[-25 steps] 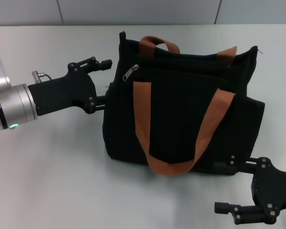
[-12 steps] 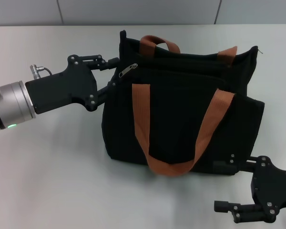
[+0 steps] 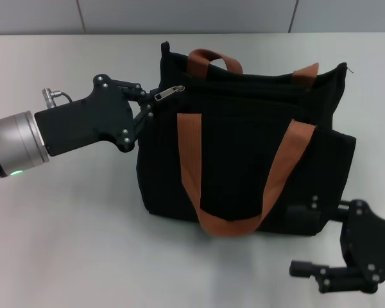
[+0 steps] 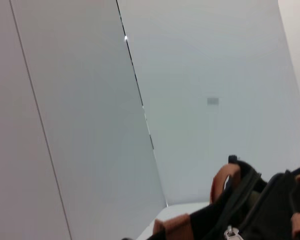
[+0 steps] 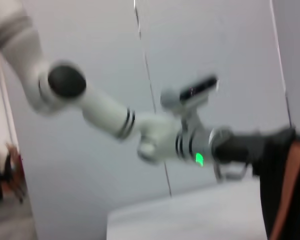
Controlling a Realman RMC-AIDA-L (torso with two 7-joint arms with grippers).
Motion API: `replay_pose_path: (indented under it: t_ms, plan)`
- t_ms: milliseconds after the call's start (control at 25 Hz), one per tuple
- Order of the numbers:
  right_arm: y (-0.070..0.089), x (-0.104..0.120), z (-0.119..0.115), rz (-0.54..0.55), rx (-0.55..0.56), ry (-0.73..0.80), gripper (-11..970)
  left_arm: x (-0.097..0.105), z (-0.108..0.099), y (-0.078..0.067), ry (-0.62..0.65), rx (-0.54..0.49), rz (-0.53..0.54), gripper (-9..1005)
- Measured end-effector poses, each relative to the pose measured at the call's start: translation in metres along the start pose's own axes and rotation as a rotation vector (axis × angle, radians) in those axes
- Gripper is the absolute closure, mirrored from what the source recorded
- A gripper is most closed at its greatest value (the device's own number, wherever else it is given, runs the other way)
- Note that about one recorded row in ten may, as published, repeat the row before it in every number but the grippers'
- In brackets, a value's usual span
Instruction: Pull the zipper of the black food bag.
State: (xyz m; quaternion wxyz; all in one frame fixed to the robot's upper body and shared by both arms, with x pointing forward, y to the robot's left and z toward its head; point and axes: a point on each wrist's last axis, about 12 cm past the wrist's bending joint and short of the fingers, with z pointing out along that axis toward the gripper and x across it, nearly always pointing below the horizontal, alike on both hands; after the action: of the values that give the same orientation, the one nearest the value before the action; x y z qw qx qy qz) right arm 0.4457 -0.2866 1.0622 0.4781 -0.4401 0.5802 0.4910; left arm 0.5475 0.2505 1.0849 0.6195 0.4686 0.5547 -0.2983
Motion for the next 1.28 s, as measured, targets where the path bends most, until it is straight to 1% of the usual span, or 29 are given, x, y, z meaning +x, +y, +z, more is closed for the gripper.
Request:
replay_pose_path:
  t_ms: [160,360,480,600,680,800,1000,1120,1280]
  plan:
    - [-0.003,-0.013,0.001,0.033,0.010,-0.102,172,-0.001,-0.003,-0.002,-0.025,-0.017,0.012,963]
    - [-0.018,-0.030,0.003,0.146,0.020,-0.172,172,-0.001,-0.004,-0.003,-0.042,-0.033,0.019,962]
    - [-0.030,-0.045,0.005,0.243,0.023,-0.220,172,-0.001,-0.004,-0.004,-0.047,-0.030,0.020,961]
    - [-0.049,-0.063,0.007,0.395,0.028,-0.249,171,-0.002,-0.004,-0.005,-0.057,-0.023,0.023,960]
    - [-0.061,-0.075,0.012,0.484,0.011,-0.246,171,-0.002,-0.004,-0.005,-0.058,-0.023,0.025,960]
    - [-0.080,-0.095,0.023,0.602,-0.017,-0.213,171,-0.003,-0.003,-0.005,-0.064,-0.018,0.029,959]
    - [-0.102,-0.120,0.048,0.709,-0.047,-0.095,183,-0.004,0.000,-0.006,-0.073,-0.013,0.037,958]
    - [-0.111,-0.130,0.064,0.729,-0.038,-0.004,190,-0.004,0.002,-0.006,-0.078,-0.010,0.043,957]
    - [-0.119,-0.141,0.085,0.723,-0.019,0.117,212,-0.004,0.003,-0.006,-0.079,-0.009,0.044,956]
